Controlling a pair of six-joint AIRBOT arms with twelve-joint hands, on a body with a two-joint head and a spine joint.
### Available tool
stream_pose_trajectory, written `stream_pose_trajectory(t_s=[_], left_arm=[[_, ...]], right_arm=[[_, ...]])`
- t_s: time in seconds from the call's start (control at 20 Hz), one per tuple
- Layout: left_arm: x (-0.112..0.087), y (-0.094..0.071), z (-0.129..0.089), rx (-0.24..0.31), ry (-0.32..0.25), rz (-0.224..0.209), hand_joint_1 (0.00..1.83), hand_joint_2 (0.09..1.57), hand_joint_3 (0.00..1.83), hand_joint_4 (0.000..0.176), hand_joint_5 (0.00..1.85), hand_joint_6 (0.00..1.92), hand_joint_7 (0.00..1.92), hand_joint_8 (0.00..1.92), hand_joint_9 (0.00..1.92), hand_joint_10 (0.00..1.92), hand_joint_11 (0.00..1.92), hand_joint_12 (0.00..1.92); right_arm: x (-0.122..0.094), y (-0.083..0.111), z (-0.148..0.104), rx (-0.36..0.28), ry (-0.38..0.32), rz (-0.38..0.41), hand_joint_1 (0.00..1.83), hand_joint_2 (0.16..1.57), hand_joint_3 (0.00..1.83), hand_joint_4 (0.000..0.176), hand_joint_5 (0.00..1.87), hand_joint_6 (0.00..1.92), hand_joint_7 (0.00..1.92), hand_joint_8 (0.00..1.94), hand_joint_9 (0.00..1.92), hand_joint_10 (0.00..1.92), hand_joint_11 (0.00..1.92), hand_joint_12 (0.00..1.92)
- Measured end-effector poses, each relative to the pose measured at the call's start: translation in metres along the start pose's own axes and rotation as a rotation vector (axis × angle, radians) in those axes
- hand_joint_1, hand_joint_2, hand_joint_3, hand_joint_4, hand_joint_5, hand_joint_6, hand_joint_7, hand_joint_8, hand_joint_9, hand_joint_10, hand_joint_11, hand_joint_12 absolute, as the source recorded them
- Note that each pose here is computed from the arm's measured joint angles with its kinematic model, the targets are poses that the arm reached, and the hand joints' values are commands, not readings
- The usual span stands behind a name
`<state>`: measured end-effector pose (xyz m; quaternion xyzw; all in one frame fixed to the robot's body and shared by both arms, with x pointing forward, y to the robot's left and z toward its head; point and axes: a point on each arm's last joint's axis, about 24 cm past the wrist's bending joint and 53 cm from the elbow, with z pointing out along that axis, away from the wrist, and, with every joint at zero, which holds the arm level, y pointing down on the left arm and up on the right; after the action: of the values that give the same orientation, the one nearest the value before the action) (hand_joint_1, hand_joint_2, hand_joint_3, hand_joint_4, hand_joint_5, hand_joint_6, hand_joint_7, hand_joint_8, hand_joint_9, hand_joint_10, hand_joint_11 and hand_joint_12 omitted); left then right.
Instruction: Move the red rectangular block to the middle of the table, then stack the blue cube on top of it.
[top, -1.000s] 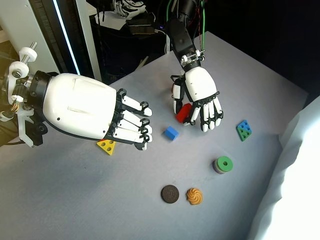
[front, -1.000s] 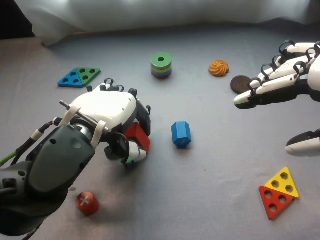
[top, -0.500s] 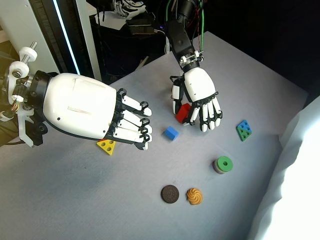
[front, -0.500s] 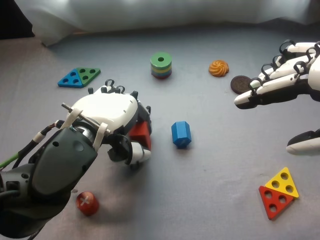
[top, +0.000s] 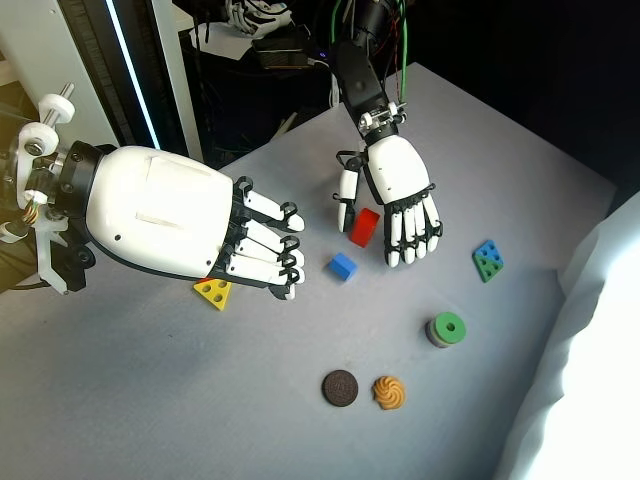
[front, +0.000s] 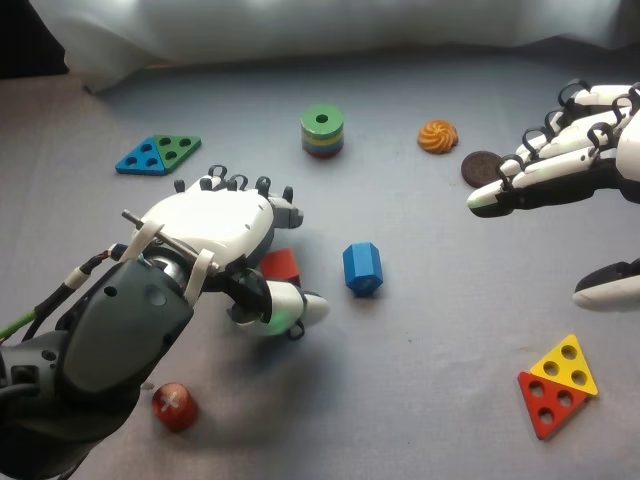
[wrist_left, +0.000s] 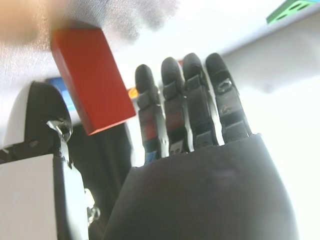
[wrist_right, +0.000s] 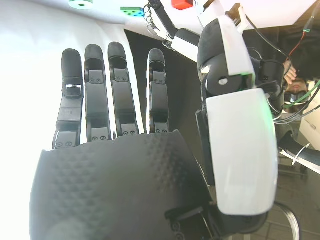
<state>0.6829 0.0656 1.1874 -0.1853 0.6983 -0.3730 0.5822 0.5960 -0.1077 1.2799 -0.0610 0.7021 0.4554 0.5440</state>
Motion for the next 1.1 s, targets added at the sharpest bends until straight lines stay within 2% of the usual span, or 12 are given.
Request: stream_pose_trajectory(t_s=[0.05, 0.15, 0.3, 0.4, 0.5, 0.55, 0.6, 0.65, 0.8, 0.85, 0.95, 1.1], left_arm=[[0.000, 0.000, 0.000, 0.000, 0.001, -0.001, 0.53, 1.03, 0.00, 0.000, 0.26, 0.00, 0.21, 0.00, 0.17, 0.00, 0.00, 0.44], [-0.003, -0.002, -0.001, -0.006, 0.000, -0.013, 0.38, 1.06, 0.01, 0.000, 0.15, 0.00, 0.14, 0.00, 0.12, 0.00, 0.00, 0.36], [-0.021, -0.007, -0.002, -0.003, -0.029, -0.003, 0.23, 1.15, 0.01, 0.000, 0.13, 0.00, 0.12, 0.00, 0.09, 0.00, 0.00, 0.37], [-0.032, -0.003, -0.004, -0.022, -0.043, 0.001, 0.15, 1.18, 0.02, 0.000, 0.13, 0.00, 0.11, 0.00, 0.09, 0.00, 0.00, 0.36], [-0.043, 0.002, -0.007, -0.043, -0.057, 0.001, 0.09, 1.16, 0.00, 0.000, 0.13, 0.00, 0.10, 0.00, 0.08, 0.00, 0.00, 0.33], [-0.049, 0.006, -0.009, -0.057, -0.062, 0.004, 0.05, 1.16, 0.00, 0.000, 0.13, 0.00, 0.10, 0.00, 0.07, 0.00, 0.00, 0.30], [-0.053, 0.009, -0.011, -0.074, -0.065, -0.013, 0.01, 1.15, 0.00, 0.000, 0.15, 0.00, 0.11, 0.00, 0.09, 0.00, 0.00, 0.31], [-0.058, 0.011, -0.013, -0.078, -0.071, 0.000, 0.00, 1.14, 0.00, 0.000, 0.17, 0.01, 0.13, 0.01, 0.11, 0.01, 0.00, 0.33], [-0.077, 0.020, -0.021, -0.115, -0.095, 0.019, 0.01, 1.13, 0.00, 0.000, 0.24, 0.01, 0.21, 0.01, 0.18, 0.01, 0.00, 0.50], [-0.084, 0.029, -0.025, -0.141, -0.101, 0.003, 0.01, 1.13, 0.00, 0.000, 0.26, 0.01, 0.22, 0.01, 0.19, 0.01, 0.00, 0.52], [-0.094, 0.038, -0.032, -0.166, -0.117, 0.008, 0.00, 1.13, 0.00, 0.000, 0.25, 0.01, 0.21, 0.00, 0.19, 0.01, 0.00, 0.53], [-0.109, 0.048, -0.045, -0.205, -0.139, 0.026, 0.00, 1.13, 0.00, 0.000, 0.25, 0.00, 0.21, 0.01, 0.18, 0.01, 0.00, 0.50]], right_arm=[[0.001, -0.002, 0.000, 0.006, 0.002, 0.001, 0.71, 1.12, 0.00, 0.000, 0.37, 0.00, 0.38, 0.00, 0.33, 0.01, 0.00, 0.90], [0.002, -0.010, 0.003, 0.037, 0.002, 0.090, 0.70, 1.12, 0.00, 0.000, 0.36, 0.00, 0.37, 0.00, 0.32, 0.00, 0.00, 0.89], [0.008, -0.018, 0.018, 0.050, 0.015, 0.143, 0.70, 1.12, 0.00, 0.000, 0.34, 0.00, 0.36, 0.00, 0.32, 0.00, 0.00, 0.86], [0.014, -0.026, 0.031, 0.070, 0.031, 0.189, 0.64, 1.10, 0.00, 0.000, 0.34, 0.00, 0.35, 0.00, 0.30, 0.00, 0.00, 0.83], [0.022, -0.042, 0.044, 0.122, 0.058, 0.244, 0.52, 0.98, 0.00, 0.001, 0.26, 0.00, 0.21, 0.00, 0.19, 0.00, 0.00, 0.69], [0.023, -0.047, 0.051, 0.128, 0.059, 0.245, 0.47, 0.93, 0.00, 0.035, 0.19, 0.00, 0.10, 0.00, 0.11, 0.00, 0.00, 0.54], [0.023, -0.050, 0.058, 0.127, 0.059, 0.251, 0.52, 0.85, 0.00, 0.069, 0.15, 0.00, 0.02, 0.00, 0.02, 0.00, 0.00, 0.19], [0.023, -0.051, 0.063, 0.127, 0.058, 0.259, 0.63, 0.82, 0.00, 0.091, 0.13, 0.00, 0.00, 0.00, 0.00, 0.00, 0.00, 0.04], [0.028, -0.047, 0.085, 0.102, 0.058, 0.282, 0.82, 0.76, 0.00, 0.126, 0.13, 0.00, 0.00, 0.00, 0.00, 0.00, 0.00, 0.00], [0.030, -0.042, 0.092, 0.091, 0.047, 0.248, 0.94, 0.74, 0.00, 0.170, 0.13, 0.01, 0.00, 0.00, 0.00, 0.00, 0.00, 0.00], [0.031, -0.035, 0.099, 0.062, 0.014, 0.206, 0.99, 0.79, 0.00, 0.175, 0.15, 0.02, 0.00, 0.00, 0.00, 0.00, 0.00, 0.00], [0.030, -0.029, 0.104, 0.043, -0.012, 0.198, 1.02, 0.80, 0.01, 0.176, 0.13, 0.01, 0.00, 0.00, 0.00, 0.00, 0.00, 0.00]])
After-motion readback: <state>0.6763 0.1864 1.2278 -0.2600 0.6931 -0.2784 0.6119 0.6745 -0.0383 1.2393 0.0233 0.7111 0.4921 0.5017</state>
